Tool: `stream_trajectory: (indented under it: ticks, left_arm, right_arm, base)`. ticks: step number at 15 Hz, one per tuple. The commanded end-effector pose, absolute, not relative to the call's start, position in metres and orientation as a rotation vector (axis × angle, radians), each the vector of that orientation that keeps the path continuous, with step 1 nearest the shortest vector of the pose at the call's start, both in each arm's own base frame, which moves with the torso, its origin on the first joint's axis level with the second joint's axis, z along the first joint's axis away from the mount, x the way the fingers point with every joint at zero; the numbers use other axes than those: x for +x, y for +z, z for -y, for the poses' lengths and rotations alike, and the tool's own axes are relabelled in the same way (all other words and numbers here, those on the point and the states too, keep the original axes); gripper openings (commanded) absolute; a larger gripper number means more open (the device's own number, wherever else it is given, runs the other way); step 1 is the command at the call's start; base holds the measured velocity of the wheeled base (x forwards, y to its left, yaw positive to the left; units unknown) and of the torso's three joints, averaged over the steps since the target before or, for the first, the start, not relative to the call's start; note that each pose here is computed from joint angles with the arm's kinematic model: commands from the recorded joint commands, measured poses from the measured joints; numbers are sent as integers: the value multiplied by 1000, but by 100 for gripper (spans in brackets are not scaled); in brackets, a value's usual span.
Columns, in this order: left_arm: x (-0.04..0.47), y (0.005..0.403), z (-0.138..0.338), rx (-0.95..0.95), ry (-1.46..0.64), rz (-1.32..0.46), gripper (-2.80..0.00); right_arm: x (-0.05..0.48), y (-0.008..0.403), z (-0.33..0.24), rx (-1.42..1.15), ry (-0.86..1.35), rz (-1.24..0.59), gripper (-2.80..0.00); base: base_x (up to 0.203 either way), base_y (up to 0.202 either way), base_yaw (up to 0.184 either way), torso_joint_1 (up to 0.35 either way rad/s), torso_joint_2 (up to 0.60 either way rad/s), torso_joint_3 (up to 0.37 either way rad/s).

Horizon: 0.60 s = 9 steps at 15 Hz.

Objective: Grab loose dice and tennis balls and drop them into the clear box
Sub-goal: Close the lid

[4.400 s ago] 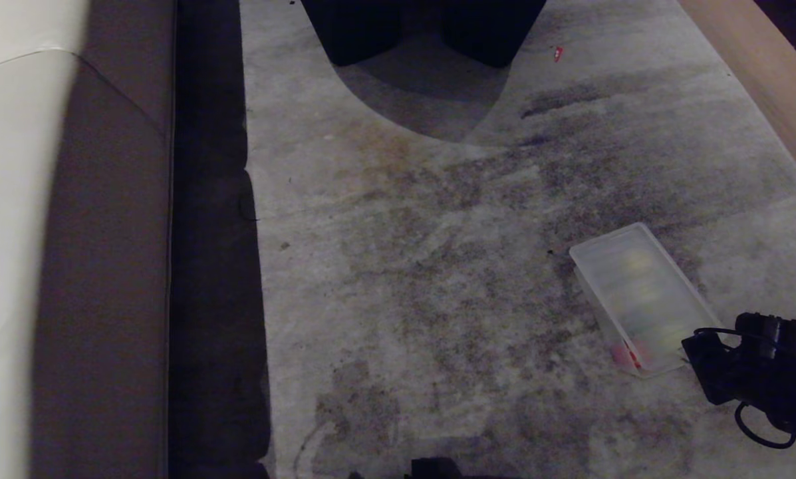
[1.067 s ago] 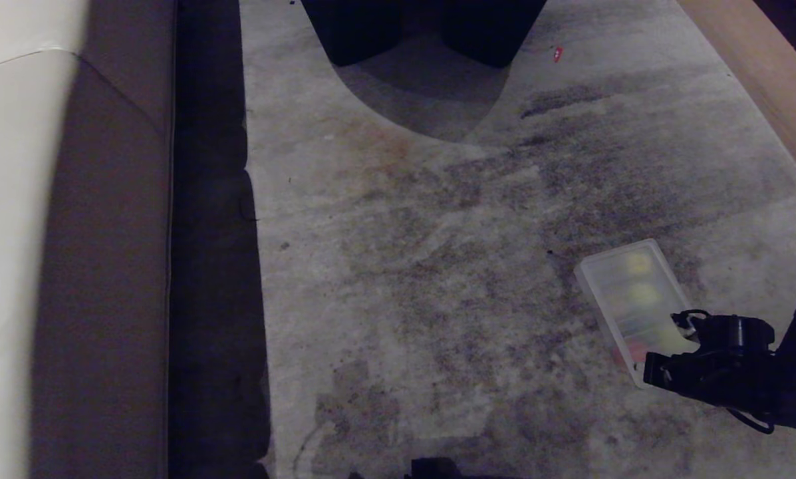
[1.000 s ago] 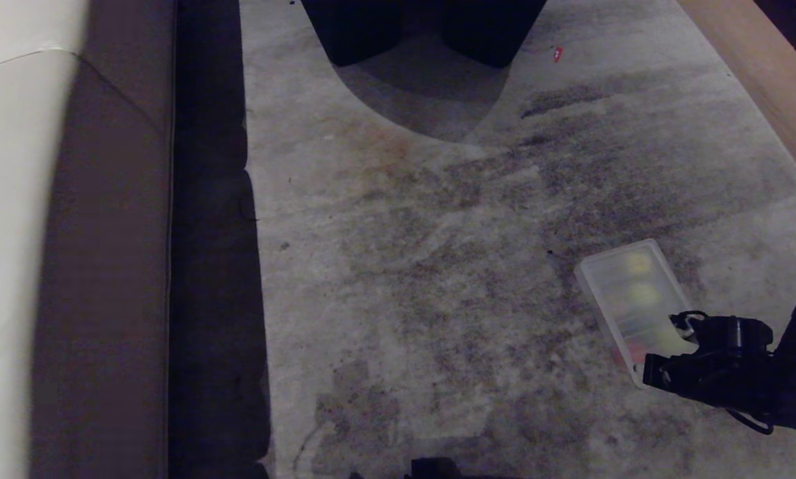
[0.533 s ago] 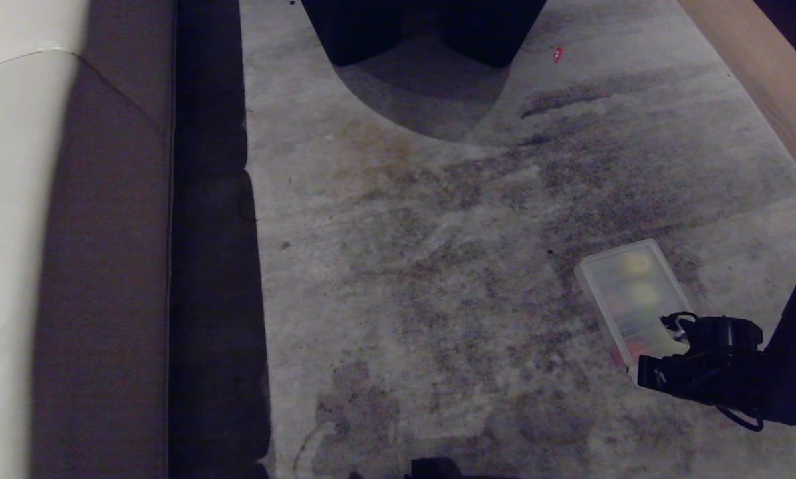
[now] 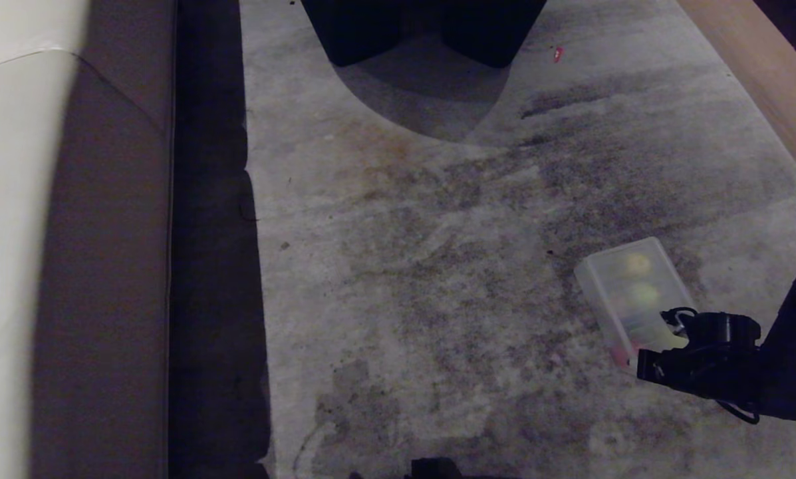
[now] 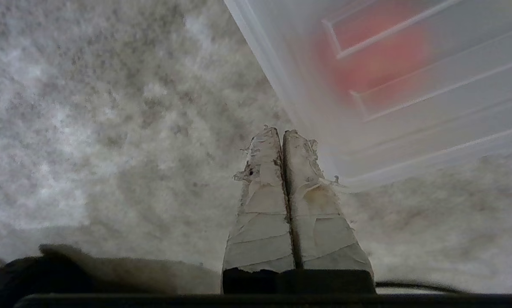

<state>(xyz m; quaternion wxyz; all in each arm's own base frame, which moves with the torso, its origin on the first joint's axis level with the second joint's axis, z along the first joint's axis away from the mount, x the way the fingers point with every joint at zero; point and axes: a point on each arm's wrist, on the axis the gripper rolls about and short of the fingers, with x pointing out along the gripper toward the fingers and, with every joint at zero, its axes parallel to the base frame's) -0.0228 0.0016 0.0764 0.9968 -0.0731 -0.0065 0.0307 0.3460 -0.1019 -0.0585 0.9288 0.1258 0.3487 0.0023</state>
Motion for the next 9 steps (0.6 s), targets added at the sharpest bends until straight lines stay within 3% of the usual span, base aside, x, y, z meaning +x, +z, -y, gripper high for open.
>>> stream_trajectory:
  ticks: [1, 6, 9]
  left_arm:
    - [-23, 76, -2, -148, 62, 14, -280]
    - [-23, 76, -2, -147, 62, 12, -280]
    - [-23, 76, -2, -148, 62, 14, -280]
  right_arm:
    - [348, -58, 103, 256, 7, -704, -280]
    - [347, -55, 103, 245, 9, -700, -280]
    - [340, -31, 100, 236, 17, -663, -280]
  base:
    - [0, 0, 0, 0, 0, 0]
    - [0, 0, 0, 0, 0, 0]
    - [0, 0, 0, 0, 0, 0]
